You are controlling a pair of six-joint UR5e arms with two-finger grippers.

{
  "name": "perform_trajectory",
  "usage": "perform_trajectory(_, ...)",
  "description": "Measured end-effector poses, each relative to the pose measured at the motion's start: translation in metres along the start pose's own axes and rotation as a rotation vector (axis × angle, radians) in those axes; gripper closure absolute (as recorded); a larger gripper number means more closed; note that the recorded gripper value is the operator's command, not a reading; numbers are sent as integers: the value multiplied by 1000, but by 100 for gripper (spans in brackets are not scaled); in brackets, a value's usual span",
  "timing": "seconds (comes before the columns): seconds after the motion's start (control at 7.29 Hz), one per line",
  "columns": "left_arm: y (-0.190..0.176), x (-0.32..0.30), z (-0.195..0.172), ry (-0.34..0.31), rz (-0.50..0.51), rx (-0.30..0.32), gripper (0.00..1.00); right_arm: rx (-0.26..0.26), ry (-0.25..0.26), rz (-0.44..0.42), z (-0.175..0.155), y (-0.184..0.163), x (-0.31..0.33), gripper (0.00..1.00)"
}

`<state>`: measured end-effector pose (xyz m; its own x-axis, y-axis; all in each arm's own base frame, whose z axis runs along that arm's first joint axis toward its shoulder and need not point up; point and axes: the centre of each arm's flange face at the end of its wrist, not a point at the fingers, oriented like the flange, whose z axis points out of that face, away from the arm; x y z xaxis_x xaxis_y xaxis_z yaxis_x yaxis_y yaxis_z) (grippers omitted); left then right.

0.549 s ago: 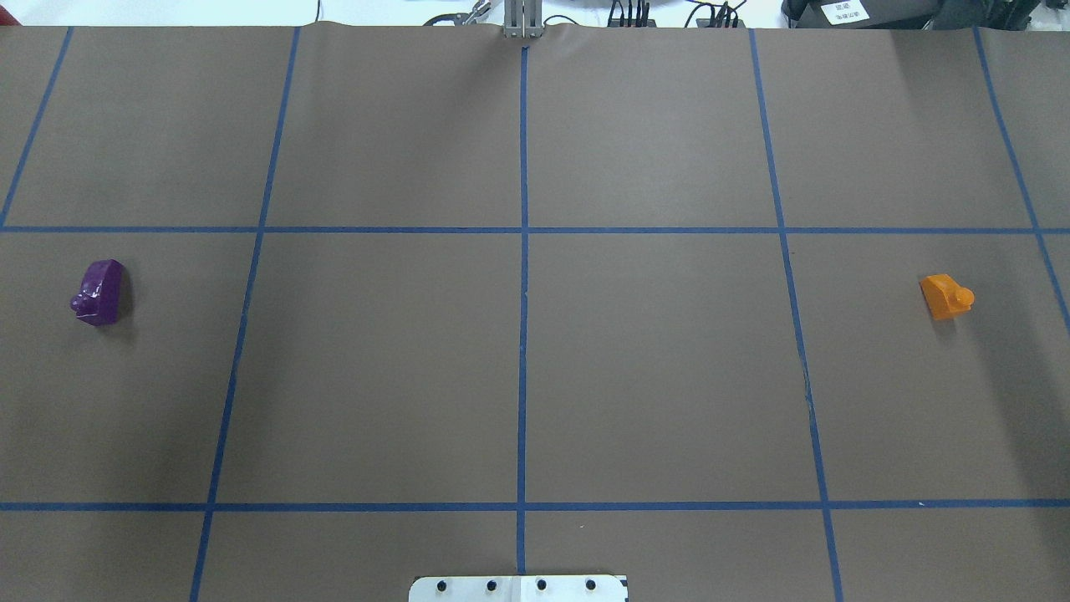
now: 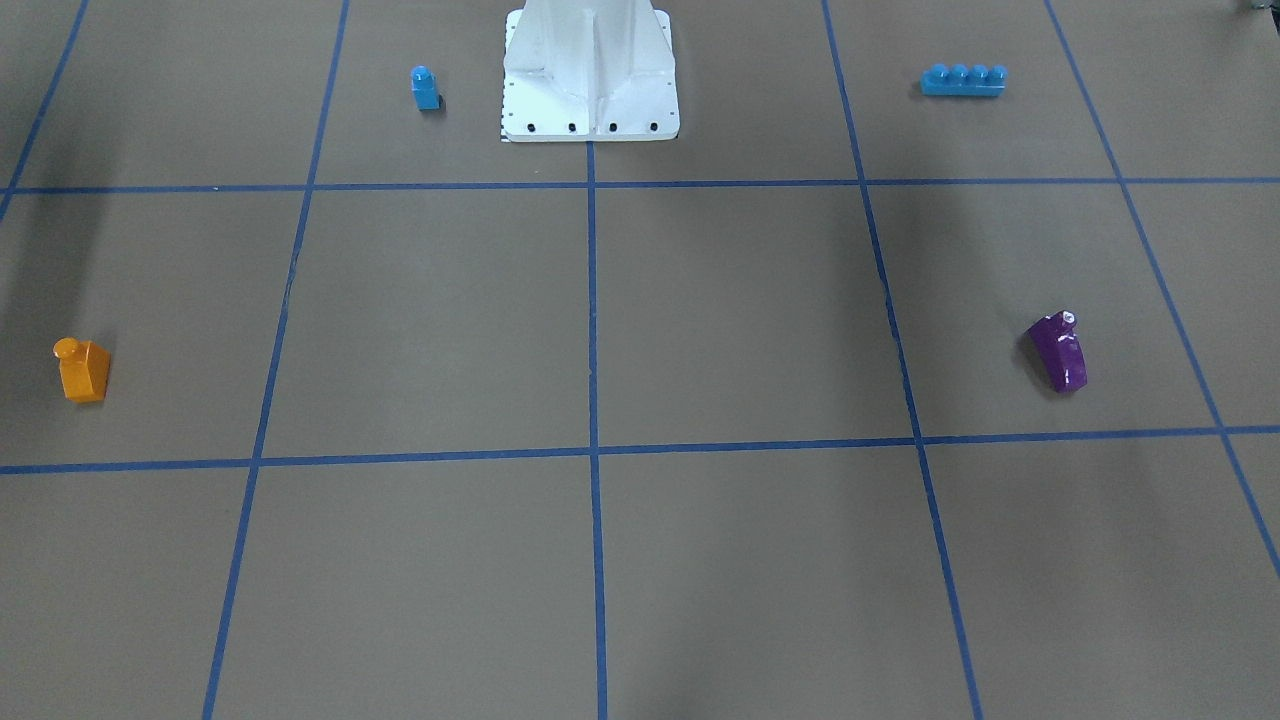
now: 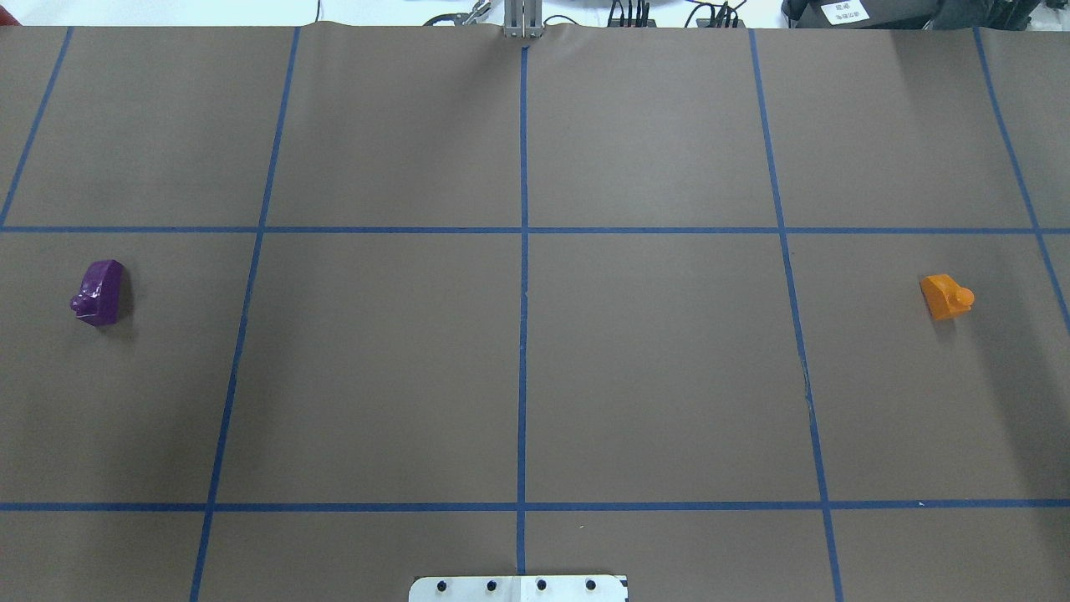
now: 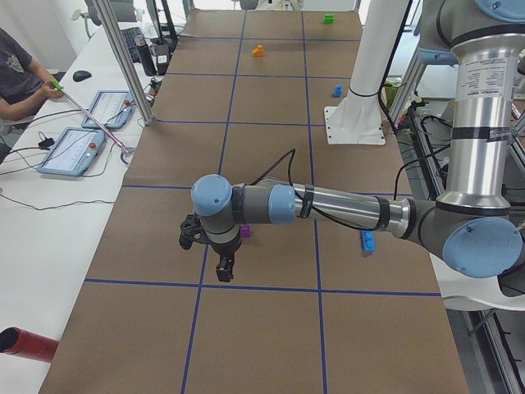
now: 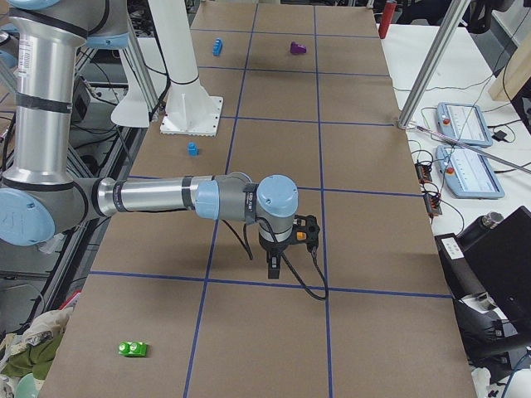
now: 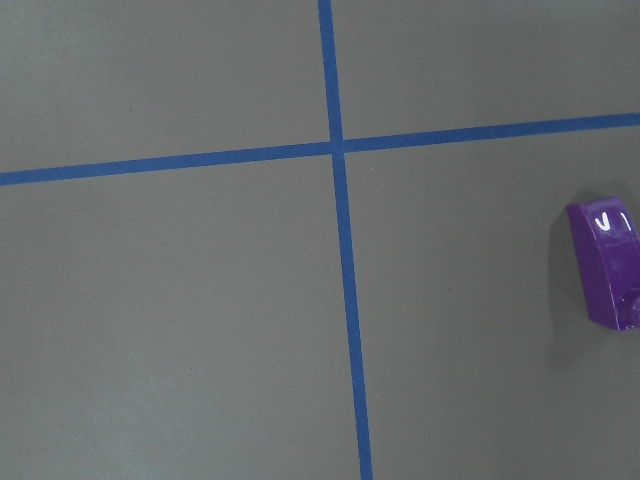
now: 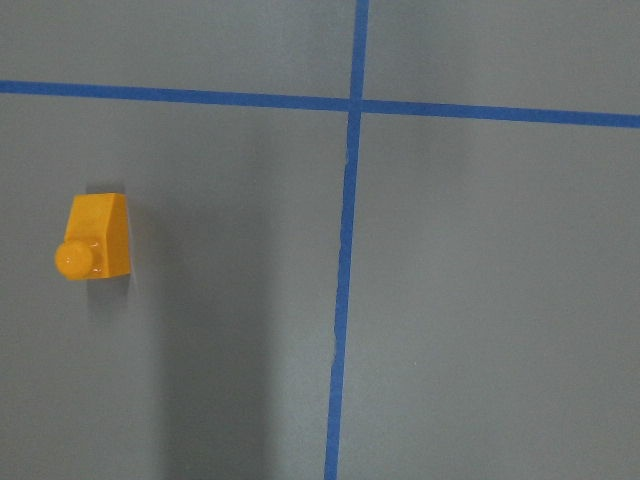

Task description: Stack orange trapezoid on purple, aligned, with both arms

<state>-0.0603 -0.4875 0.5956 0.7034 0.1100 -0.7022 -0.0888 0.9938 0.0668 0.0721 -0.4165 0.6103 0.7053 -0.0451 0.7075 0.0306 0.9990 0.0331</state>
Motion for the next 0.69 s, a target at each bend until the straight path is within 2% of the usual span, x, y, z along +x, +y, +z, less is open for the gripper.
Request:
perform_trajectory(0.41, -30, 39, -12, -3, 94, 89, 0, 18, -6, -15, -5, -6, -5, 0)
perform_trajectory(0.69, -51, 75, -8, 21, 56, 164, 0, 45, -3, -42, -16, -27, -15, 0)
